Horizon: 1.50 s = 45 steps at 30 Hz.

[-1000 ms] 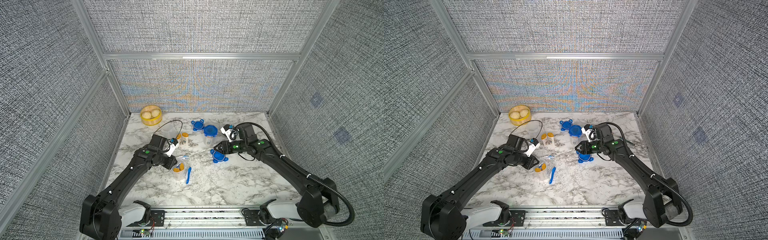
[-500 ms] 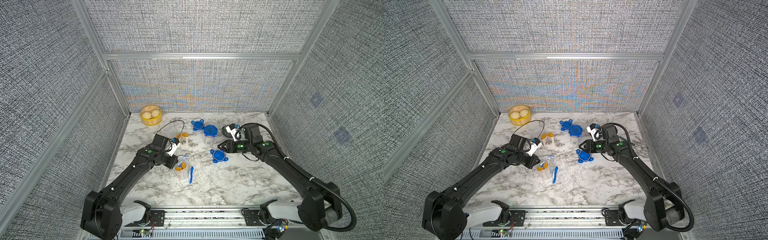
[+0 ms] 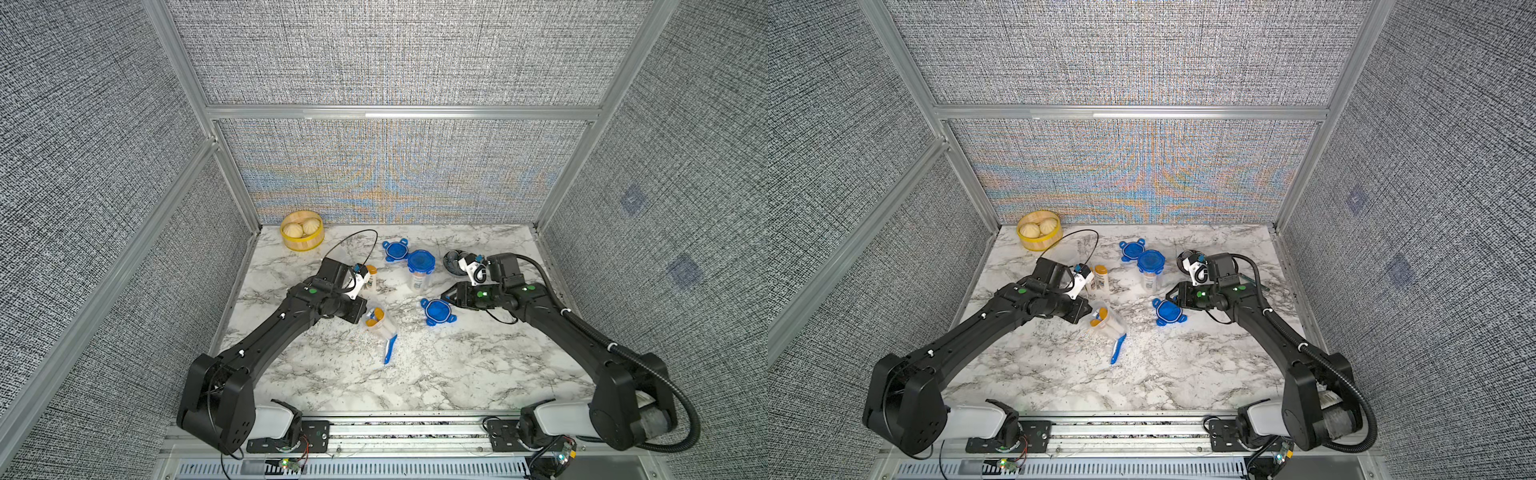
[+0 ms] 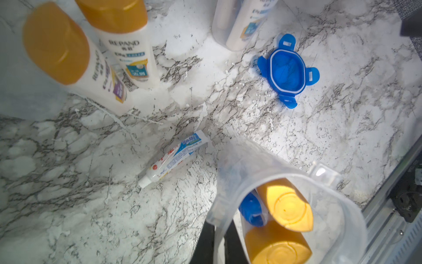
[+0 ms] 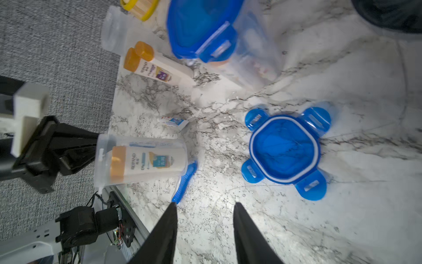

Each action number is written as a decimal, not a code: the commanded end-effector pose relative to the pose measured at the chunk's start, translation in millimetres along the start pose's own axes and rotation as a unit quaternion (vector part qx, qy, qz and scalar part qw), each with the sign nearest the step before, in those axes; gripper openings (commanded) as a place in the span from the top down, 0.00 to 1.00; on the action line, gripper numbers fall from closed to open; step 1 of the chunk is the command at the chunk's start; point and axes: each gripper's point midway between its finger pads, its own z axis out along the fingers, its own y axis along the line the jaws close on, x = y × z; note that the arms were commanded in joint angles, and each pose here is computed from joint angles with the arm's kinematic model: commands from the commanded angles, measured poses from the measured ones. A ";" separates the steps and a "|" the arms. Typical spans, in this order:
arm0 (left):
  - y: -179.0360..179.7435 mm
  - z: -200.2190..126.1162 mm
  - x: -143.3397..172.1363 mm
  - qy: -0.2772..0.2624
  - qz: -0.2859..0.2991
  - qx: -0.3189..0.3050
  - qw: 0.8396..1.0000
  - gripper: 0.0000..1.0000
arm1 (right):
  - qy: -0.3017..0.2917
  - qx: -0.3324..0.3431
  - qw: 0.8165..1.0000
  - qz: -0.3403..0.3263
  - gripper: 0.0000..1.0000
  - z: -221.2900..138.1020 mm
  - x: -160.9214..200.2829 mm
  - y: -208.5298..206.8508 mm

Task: Pack away toiletry kits
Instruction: Move the container to the center of the board.

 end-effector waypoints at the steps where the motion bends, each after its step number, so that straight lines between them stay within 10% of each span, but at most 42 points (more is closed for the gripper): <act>1: -3.1 -0.2 -18.5 -0.018 0.008 0.000 1.000 0.91 | 0.008 0.042 0.998 0.042 0.58 2.5 6.2 -23.3; 32: -22.4 51.1 -57.6 0.072 0.059 -0.013 0.996 0.87 | 0.021 0.069 0.982 0.174 0.56 27.0 26.7 -92.8; 39: -25.7 45.6 -62.0 0.065 0.071 -0.006 0.995 0.51 | 0.019 0.077 0.978 0.192 0.60 29.8 28.2 -102.2; 45: -24.0 31.9 -69.0 0.051 0.083 -0.022 0.995 0.39 | 0.032 0.077 0.972 0.220 0.62 42.9 35.4 -111.8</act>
